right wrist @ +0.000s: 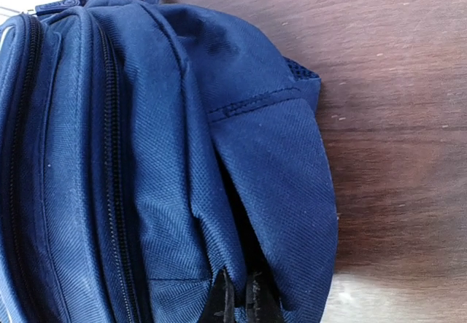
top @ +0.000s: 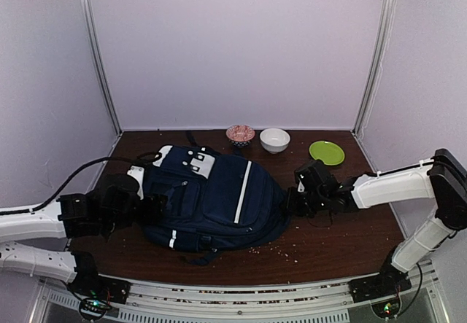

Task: Pack the student bag
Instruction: Move the student bag to the center of the board, then zip the student bag at the center of the board.

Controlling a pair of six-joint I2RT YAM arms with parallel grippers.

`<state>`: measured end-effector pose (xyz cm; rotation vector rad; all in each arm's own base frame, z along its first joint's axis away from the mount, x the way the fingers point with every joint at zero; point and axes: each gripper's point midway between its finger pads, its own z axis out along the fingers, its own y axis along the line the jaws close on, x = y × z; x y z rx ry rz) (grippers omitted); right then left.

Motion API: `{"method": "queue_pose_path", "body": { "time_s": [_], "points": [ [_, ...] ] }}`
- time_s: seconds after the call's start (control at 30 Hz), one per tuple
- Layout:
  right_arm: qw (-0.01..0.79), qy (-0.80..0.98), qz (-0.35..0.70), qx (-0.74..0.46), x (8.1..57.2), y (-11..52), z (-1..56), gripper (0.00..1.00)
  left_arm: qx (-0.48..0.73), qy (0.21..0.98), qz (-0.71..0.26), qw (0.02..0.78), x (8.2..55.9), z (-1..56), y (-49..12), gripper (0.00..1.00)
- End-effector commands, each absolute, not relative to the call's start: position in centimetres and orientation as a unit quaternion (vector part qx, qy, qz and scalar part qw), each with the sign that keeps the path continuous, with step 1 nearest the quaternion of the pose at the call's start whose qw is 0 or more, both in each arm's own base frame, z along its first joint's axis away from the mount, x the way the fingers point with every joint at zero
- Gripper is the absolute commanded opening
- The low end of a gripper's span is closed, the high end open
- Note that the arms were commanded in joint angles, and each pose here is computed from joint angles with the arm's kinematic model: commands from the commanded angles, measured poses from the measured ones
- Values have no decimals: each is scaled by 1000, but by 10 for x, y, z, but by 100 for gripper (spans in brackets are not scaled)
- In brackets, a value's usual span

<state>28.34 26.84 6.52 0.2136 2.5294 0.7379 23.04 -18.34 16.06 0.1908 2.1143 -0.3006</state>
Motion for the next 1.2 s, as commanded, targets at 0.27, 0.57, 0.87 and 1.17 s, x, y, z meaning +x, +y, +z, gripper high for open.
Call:
{"method": "queue_pose_path", "body": {
  "time_s": [0.27,0.57,0.87,1.17],
  "points": [
    [248,921,286,90,304,286,80,0,11,887,-207,413,235,190,-203,94],
    [236,918,311,73,325,324,81,0,-114,907,-287,287,162,117,-170,98],
    [236,921,306,56,328,329,87,0,-163,846,-419,287,177,132,-210,98],
    [245,921,300,37,318,319,99,26,-198,842,-413,284,192,111,-221,95]
  ]
}}
